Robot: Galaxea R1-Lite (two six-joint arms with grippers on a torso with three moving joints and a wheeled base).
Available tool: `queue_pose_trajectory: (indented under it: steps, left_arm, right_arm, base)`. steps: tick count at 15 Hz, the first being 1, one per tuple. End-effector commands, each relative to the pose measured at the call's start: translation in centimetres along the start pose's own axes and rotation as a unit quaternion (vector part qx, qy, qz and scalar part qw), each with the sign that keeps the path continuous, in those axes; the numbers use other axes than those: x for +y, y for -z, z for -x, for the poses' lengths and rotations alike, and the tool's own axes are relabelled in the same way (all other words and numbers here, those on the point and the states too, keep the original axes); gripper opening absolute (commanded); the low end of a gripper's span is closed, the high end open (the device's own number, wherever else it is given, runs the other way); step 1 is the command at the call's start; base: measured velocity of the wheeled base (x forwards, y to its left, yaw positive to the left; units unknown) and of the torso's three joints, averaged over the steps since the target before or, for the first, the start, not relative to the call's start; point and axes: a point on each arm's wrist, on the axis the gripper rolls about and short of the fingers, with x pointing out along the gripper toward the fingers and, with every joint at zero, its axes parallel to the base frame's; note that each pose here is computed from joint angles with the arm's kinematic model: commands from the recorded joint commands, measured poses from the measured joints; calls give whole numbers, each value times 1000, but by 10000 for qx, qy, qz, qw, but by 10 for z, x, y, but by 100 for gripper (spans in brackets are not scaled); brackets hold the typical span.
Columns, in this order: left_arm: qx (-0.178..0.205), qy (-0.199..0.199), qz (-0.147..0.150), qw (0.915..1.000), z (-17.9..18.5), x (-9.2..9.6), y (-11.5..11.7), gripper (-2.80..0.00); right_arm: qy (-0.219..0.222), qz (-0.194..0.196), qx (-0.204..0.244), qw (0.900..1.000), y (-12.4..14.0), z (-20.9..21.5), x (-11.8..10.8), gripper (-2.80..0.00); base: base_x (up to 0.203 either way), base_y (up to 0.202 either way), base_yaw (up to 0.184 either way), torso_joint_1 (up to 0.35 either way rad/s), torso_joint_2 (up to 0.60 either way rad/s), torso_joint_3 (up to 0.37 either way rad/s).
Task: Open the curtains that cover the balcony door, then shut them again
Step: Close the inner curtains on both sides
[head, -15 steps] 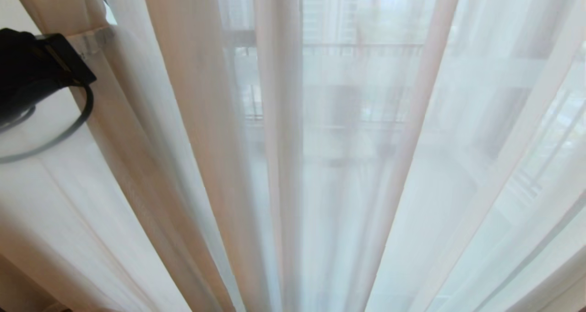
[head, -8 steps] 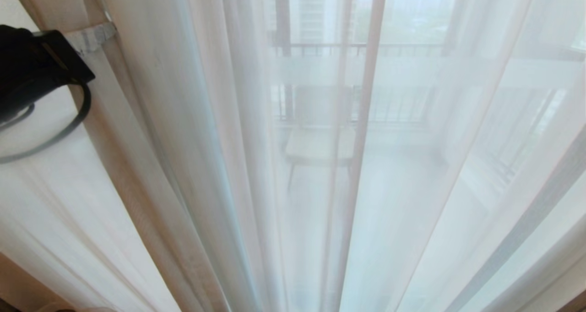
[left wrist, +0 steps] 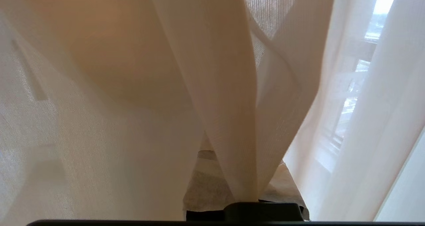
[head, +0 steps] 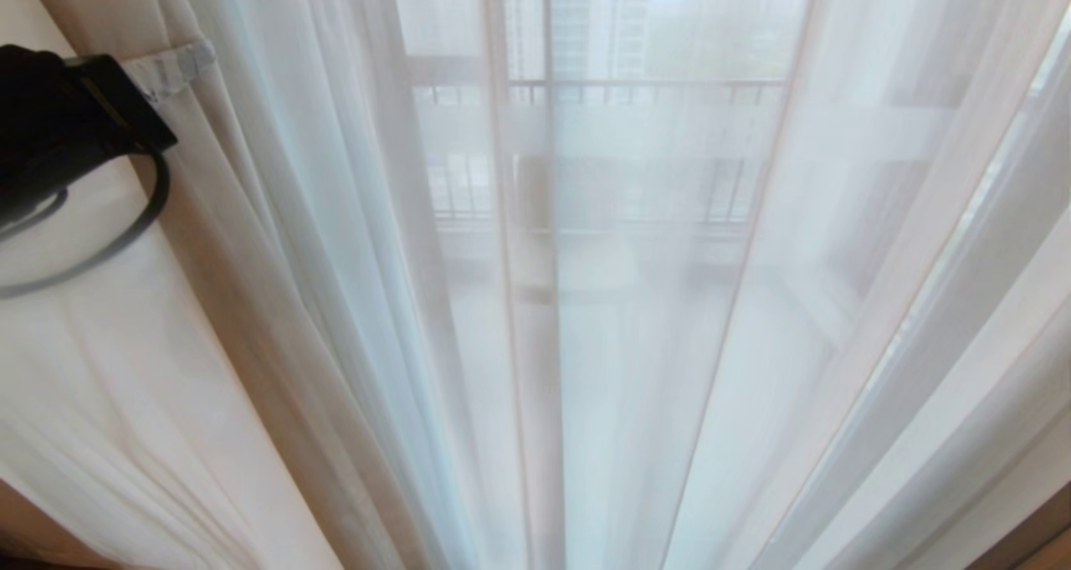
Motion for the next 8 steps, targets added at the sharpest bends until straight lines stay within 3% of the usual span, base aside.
queue_pose_trajectory:
  steps: [1,5,8]
  left_arm:
    - [-1,15,6,10000,-1,0,1,-280]
    - [-11,47,1,10000,-1,0,0,-280]
    - [-101,163,-8,9998,-3,-4,-5,-280]
  right_arm:
    - [-3,1,5,10000,0,0,0,-280]
    - [-3,1,3,10000,0,0,0,-280]
    - [-3,1,3,10000,0,0,0,-280]
  base:
    - [0,-188,0,3,6,2]
    - [0,-153,2,4,2,4]
    - [0,0,0,0,0,0]
